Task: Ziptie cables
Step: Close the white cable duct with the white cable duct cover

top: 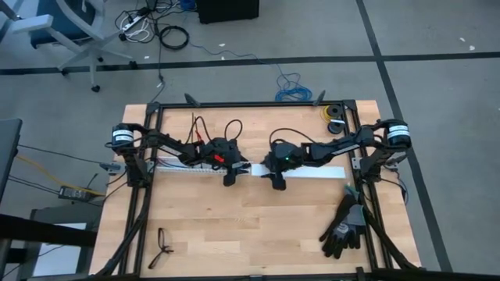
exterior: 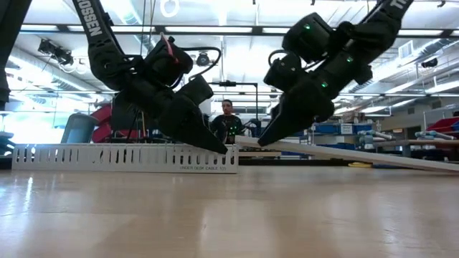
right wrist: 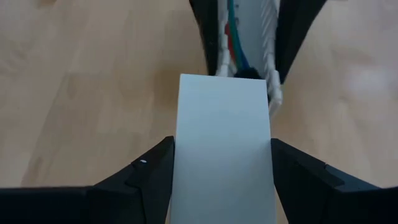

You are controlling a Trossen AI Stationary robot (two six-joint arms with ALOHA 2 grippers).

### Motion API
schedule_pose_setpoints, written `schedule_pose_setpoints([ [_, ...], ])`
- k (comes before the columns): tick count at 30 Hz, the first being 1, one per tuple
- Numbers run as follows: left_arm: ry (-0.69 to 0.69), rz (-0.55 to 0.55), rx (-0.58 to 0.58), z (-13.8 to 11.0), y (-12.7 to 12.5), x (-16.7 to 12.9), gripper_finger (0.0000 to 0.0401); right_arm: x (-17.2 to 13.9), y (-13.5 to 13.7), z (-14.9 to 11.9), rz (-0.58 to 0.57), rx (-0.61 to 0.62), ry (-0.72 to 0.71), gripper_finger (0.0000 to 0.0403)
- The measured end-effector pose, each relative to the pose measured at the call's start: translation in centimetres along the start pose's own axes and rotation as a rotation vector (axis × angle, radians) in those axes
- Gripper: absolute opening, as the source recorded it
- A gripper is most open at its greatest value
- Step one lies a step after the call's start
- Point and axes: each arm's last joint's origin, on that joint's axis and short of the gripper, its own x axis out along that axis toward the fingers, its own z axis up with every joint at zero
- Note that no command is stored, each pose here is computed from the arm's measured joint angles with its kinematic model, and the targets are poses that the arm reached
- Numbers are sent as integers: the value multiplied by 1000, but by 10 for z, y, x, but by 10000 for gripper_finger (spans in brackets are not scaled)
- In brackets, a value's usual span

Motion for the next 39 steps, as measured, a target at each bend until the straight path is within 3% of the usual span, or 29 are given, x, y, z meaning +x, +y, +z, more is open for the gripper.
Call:
schedule_pose_setpoints([
  [9, 0, 0, 0, 0, 0, 0, 226, 3, -3, 7, -60, -48, 33, 229],
  [31, -13, 2, 2, 1, 0, 0, 226, 14, -6, 4, -71, 15, 5, 237],
  [39, -15, 2, 3, 1, 0, 0, 257, 14, -6, 5, -71, 17, -5, 257],
])
